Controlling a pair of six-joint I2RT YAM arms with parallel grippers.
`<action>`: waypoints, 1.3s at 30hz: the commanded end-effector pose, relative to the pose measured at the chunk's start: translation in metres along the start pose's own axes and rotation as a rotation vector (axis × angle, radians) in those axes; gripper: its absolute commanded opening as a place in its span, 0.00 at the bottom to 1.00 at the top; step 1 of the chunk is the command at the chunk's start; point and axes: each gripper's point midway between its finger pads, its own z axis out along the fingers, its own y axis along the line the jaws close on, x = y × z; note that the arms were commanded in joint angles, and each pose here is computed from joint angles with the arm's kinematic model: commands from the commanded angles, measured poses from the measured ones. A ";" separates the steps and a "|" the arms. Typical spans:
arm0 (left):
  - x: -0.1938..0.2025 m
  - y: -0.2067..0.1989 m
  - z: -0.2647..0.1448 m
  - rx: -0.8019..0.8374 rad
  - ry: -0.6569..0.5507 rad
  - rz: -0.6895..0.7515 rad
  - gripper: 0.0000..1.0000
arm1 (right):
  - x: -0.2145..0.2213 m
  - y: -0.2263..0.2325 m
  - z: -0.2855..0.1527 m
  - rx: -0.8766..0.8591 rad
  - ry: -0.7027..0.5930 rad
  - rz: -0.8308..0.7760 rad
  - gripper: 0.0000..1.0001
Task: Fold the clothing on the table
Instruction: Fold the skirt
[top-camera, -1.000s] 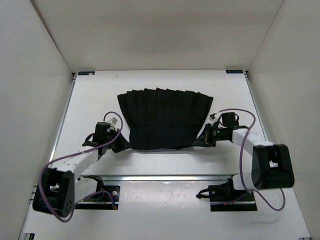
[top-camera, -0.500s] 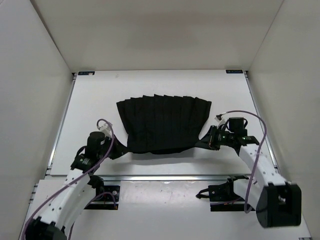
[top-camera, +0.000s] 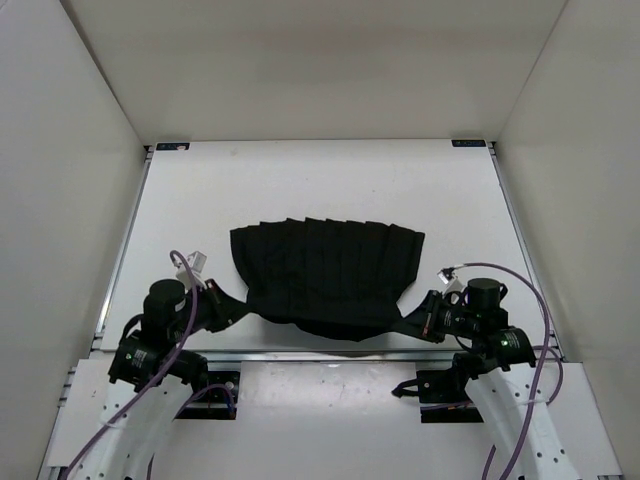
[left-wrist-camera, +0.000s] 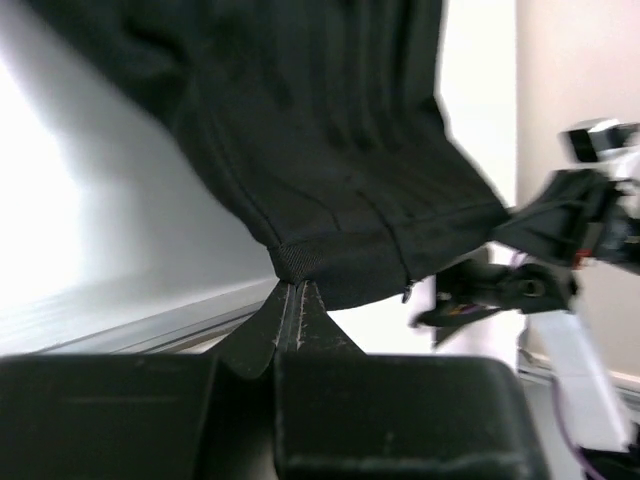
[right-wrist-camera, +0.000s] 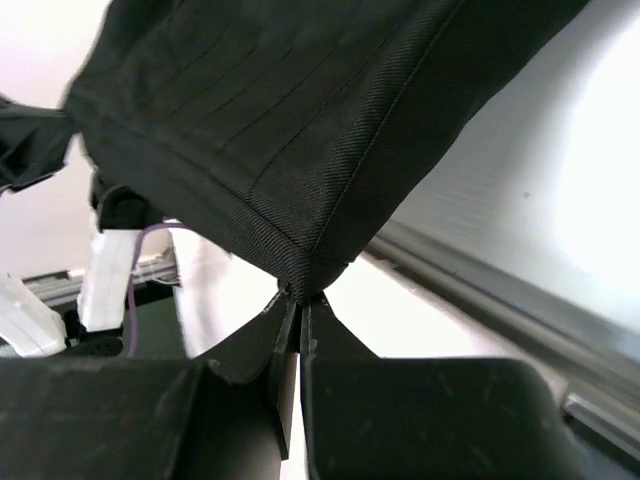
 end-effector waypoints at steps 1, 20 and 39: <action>-0.029 -0.026 -0.013 0.020 -0.063 0.024 0.00 | -0.008 0.013 -0.008 0.008 -0.041 0.033 0.00; -0.178 0.010 0.099 -0.219 -0.176 0.068 0.00 | -0.222 0.036 0.023 -0.034 -0.248 -0.125 0.00; -0.254 0.074 0.192 -0.123 -0.152 -0.167 0.78 | -0.373 0.010 0.100 -0.027 -0.259 -0.385 0.99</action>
